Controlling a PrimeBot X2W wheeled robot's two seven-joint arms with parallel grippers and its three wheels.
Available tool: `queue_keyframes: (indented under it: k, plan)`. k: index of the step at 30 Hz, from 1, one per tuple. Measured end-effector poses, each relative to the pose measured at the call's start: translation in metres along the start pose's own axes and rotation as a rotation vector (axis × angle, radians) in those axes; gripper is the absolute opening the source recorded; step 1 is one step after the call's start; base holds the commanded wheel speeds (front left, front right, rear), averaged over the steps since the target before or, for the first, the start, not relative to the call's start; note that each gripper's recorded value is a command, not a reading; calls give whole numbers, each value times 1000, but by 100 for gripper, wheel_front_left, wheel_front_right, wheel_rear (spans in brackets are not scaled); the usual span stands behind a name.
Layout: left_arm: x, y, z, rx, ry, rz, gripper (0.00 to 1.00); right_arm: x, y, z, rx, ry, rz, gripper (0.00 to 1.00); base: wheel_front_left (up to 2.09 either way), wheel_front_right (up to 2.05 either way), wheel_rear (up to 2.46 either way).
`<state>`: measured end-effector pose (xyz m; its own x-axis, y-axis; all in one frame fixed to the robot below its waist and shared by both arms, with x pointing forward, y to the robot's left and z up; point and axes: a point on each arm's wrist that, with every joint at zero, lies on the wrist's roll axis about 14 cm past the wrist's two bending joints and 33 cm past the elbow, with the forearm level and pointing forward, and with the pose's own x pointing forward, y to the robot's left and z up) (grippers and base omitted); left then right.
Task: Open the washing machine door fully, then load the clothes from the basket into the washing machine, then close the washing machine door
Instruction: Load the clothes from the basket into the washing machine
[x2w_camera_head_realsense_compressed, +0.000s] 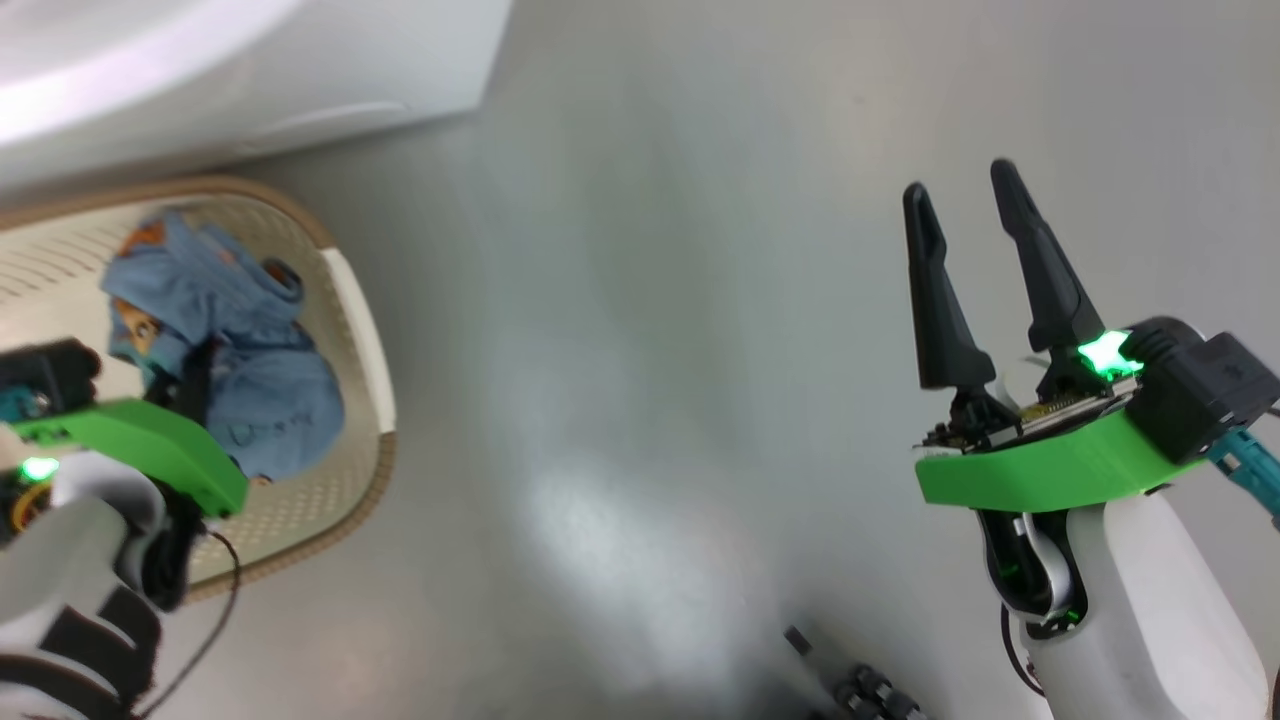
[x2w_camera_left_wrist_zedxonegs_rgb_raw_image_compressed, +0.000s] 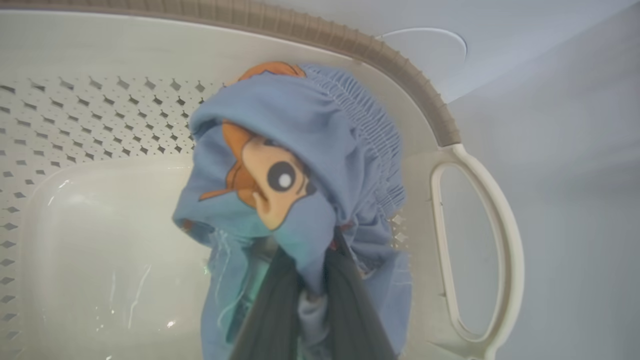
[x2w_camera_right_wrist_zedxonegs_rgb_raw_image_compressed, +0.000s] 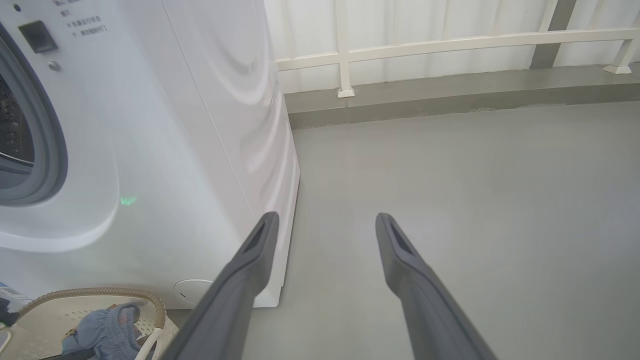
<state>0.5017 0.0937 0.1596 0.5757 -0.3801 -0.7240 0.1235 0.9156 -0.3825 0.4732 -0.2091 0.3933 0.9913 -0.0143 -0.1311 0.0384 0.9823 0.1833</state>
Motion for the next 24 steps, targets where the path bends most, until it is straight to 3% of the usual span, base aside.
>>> queue_keyframes:
  k: [14, 24]
  plan:
    - [-89, -13, 56, -8, -241, 23, 0, -32, 13, 36, -11, -56, 37, 100, 0, 0, 0]
    - [-161, -25, 82, 46, -442, 48, 0, -60, 23, 57, -12, -95, 73, 100, 0, 0, 0]
